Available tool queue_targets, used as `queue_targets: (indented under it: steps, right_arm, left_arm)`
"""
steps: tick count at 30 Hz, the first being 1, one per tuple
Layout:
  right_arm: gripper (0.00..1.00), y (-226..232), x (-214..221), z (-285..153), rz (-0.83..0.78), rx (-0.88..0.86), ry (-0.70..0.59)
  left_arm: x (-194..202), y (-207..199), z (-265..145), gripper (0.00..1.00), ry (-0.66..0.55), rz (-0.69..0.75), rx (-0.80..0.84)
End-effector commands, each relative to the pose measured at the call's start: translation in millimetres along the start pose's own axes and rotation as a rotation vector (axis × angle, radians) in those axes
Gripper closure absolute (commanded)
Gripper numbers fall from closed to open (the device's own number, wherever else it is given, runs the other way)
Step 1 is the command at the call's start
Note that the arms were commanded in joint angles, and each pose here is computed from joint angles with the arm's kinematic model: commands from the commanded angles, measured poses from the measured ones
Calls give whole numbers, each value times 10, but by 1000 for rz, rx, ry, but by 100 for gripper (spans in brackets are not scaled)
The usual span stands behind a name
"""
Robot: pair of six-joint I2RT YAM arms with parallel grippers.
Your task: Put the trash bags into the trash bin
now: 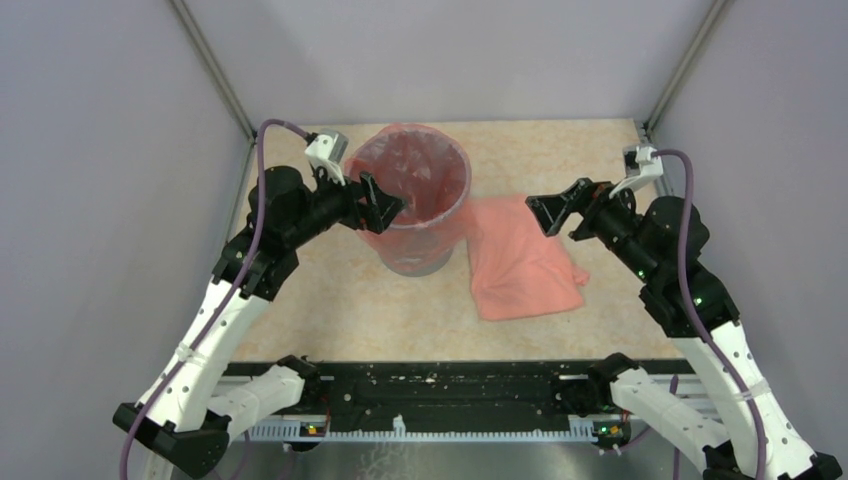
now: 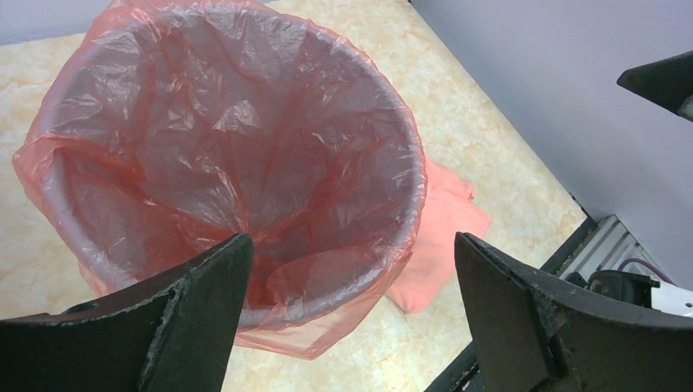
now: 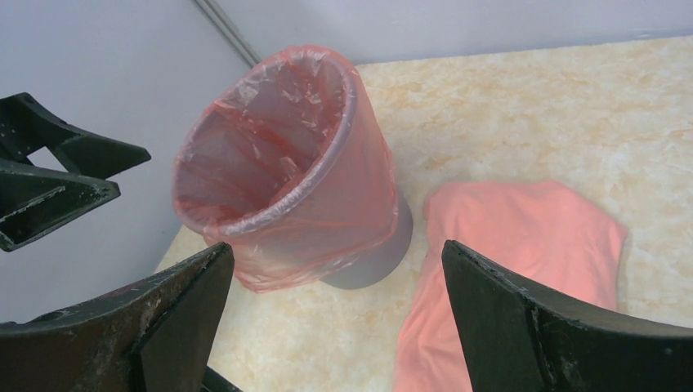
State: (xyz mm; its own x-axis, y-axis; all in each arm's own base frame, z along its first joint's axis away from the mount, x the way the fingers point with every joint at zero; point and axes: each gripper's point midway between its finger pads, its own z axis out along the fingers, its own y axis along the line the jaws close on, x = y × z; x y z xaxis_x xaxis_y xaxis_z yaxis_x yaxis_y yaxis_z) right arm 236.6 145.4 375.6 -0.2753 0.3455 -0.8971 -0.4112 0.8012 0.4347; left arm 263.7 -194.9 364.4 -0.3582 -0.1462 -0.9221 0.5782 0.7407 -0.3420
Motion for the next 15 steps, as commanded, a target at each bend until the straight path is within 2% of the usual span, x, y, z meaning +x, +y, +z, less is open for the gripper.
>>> queue_targets:
  steps: [1, 15]
  right_arm:
    - [1, 31, -153, -51, -11, -4, -47]
    - [1, 30, -185, -58, -26, 2, -49]
  left_arm:
    - [-143, -44, -34, 2, -63, 25, 13]
    - [-238, -105, -66, 2, -86, 37, 32]
